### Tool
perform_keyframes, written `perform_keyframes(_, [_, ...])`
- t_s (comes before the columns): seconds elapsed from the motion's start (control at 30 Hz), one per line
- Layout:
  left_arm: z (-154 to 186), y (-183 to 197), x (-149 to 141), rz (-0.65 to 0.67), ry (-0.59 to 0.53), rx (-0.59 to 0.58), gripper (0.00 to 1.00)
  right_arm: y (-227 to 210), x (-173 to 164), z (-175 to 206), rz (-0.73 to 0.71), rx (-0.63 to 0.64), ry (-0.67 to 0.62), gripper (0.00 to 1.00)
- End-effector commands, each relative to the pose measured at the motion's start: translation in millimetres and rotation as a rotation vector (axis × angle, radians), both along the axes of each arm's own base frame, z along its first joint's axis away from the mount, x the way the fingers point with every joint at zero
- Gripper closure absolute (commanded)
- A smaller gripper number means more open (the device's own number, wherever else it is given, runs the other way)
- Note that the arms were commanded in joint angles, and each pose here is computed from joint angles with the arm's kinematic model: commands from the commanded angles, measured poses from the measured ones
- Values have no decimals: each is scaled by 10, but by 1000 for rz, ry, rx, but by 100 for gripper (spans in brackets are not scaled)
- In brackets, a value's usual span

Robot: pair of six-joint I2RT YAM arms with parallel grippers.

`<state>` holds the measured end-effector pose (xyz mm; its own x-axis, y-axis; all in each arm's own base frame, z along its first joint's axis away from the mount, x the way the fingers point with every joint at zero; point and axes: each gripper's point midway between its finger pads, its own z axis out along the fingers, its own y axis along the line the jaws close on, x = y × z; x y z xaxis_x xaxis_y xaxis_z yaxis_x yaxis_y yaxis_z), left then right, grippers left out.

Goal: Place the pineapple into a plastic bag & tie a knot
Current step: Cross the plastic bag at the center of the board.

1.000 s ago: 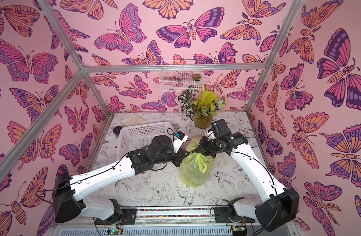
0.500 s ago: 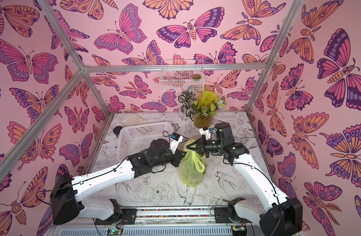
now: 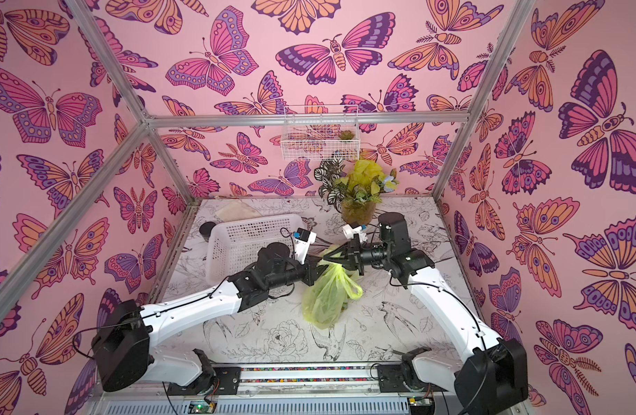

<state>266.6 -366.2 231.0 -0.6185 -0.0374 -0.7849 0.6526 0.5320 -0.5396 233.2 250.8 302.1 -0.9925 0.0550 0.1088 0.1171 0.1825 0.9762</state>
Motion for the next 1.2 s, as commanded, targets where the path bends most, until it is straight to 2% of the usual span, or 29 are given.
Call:
perform_keyframes(0.0, [-415, 78, -15, -8, 51, 86, 82, 19, -265, 536, 165, 137, -166, 93])
perform_keyframes(0.1, [-381, 34, -123, -70, 19, 63, 75, 21, -252, 461, 165, 122, -152, 87])
perform_keyframes(0.2, [-360, 19, -263, -121, -38, 59, 68, 27, -216, 350, 155, 93, -144, 86])
perform_keyframes(0.3, [-319, 48, -360, -134, -117, 57, 62, 32, -164, 255, 140, 68, -133, 90])
perform_keyframes(0.4, [-290, 138, -326, -90, -156, 72, 62, 34, -147, 198, 138, 55, -126, 95])
perform_keyframes(0.5, [-212, 254, -279, -30, -200, 79, 64, 27, -165, 150, 142, 43, -113, 96])
perform_keyframes(0.53, [-62, 324, -296, -9, -238, 56, 66, 24, -168, 136, 140, 38, -111, 96])
perform_keyframes(0.6, [50, 400, -326, 9, -285, 43, 74, 23, -156, 125, 131, 32, -111, 95])
perform_keyframes(0.67, [157, 428, -422, -18, -331, 24, 81, 22, -145, 122, 125, 28, -111, 95])
perform_keyframes(0.87, [416, 387, -664, -113, -416, -35, 93, 25, -132, 97, 120, 20, -104, 95])
perform_keyframes(1.03, [392, 213, -755, -204, -406, -44, 100, 26, -116, 110, 115, 18, -107, 95])
perform_keyframes(1.17, [436, 172, -704, -185, -423, -68, 100, 24, -127, 118, 113, 15, -110, 95])
